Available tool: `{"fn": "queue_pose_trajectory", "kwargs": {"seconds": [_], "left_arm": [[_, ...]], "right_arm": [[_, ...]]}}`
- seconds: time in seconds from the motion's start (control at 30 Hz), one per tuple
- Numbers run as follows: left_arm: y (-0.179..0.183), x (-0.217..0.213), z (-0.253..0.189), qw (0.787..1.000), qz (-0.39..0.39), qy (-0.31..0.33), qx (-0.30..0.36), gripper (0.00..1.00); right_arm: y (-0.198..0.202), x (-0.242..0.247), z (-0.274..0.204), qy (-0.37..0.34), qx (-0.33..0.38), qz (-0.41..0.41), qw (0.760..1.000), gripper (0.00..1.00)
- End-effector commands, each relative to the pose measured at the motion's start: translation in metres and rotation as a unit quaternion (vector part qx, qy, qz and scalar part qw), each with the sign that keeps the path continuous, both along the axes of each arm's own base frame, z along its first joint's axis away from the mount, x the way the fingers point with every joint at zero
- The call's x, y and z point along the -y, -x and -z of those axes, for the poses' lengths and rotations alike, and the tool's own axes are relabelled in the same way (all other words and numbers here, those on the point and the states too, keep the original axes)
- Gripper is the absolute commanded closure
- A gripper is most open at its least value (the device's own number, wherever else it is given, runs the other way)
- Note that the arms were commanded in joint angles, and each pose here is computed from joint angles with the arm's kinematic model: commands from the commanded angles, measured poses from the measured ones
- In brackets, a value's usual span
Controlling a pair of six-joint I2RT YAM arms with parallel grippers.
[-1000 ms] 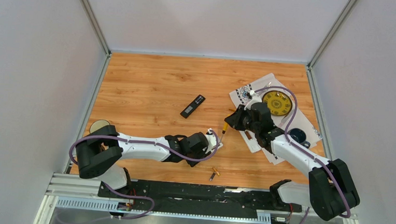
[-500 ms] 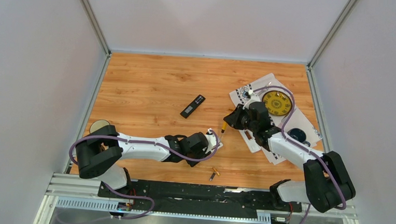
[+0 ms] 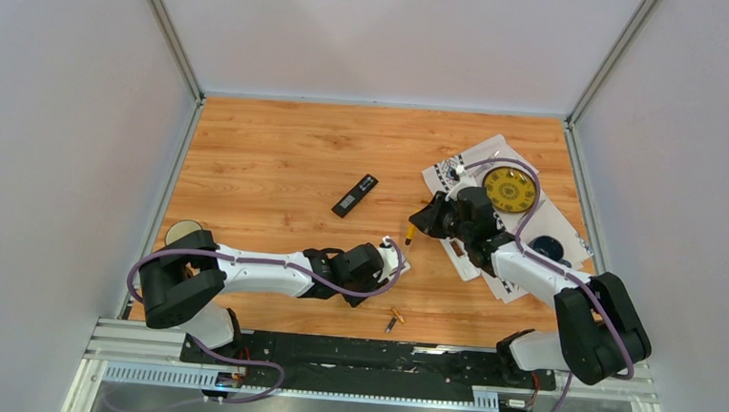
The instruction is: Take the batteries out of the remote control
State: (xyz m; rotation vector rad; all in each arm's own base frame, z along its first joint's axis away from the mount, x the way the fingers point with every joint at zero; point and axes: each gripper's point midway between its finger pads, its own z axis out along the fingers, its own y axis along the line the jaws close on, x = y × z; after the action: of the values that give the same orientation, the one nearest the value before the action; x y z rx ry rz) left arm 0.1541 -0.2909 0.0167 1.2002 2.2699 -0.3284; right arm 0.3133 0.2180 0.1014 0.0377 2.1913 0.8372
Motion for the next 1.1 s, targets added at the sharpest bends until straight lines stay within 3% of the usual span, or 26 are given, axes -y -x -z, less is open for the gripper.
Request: {"fn": "queue_pose_trajectory", "kwargs": {"seconds": [0.0,0.23,0.57,1.07], "left_arm": [[0.010,-0.024,0.019,0.999,0.003,-0.049,-0.018,1.00],[0.011,-0.024,0.020,0.999,0.004,-0.051,-0.019,1.00],[0.011,-0.024,0.021,0.998,0.003,-0.051,-0.021,1.00],[0.012,-0.023,0.021,0.999,0.005,-0.049,-0.022,1.00]], "right_arm": [[0.004,0.000,-0.002,0.001,0.009,-0.004,1.000,1.00],[0.006,0.002,0.002,0.003,0.004,-0.003,1.000,1.00],[0.000,0.003,-0.032,-0.004,0.042,0.003,0.999,1.00],[-0.006,0.003,-0.008,0.015,0.022,0.006,1.000,1.00]]}}
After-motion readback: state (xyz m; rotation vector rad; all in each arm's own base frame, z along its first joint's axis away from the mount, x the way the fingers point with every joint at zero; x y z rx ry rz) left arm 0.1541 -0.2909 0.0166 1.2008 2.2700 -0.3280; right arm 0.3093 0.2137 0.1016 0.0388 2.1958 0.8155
